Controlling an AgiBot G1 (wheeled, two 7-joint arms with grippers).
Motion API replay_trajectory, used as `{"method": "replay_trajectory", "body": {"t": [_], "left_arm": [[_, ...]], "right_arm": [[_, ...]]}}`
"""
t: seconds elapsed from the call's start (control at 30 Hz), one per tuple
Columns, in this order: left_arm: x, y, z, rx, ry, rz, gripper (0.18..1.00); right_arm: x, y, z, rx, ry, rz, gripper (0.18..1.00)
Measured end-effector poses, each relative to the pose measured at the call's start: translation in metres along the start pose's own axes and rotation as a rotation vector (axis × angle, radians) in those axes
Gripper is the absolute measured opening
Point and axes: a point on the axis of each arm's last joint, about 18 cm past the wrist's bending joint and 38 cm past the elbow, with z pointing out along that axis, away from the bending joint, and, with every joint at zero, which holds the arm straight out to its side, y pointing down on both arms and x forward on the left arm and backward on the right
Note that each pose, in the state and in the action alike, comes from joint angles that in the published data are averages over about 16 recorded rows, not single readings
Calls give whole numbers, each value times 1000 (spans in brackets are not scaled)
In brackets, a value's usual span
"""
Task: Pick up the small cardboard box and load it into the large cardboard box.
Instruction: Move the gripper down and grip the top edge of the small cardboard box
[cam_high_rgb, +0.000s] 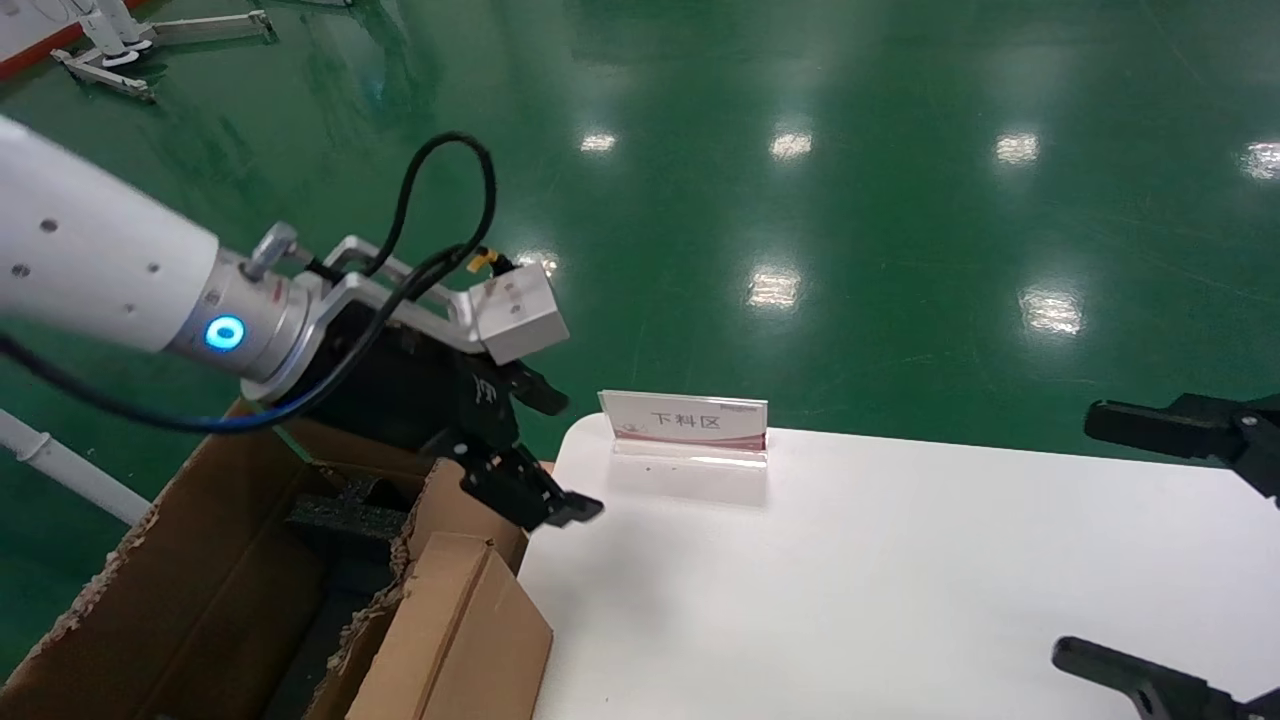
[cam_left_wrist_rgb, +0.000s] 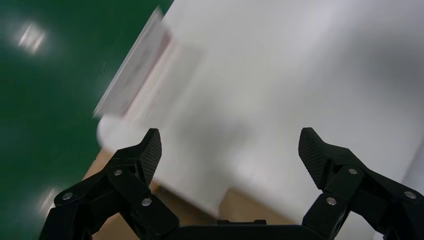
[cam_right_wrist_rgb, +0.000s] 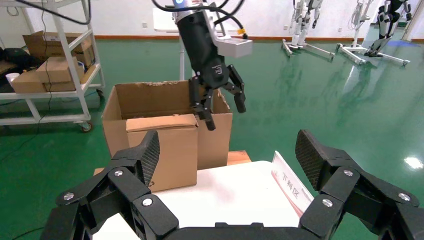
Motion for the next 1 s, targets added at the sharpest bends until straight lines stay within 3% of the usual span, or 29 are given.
{"method": "replay_trajectory", "body": {"t": [0.43, 1.0], "left_arm": [[1, -24, -5, -221, -109, -171, 995], [30, -26, -4, -477, -129, -386, 995]], "right_arm": [[0, 0, 0, 0, 0, 0, 995], [0, 0, 0, 0, 0, 0, 995]]}}
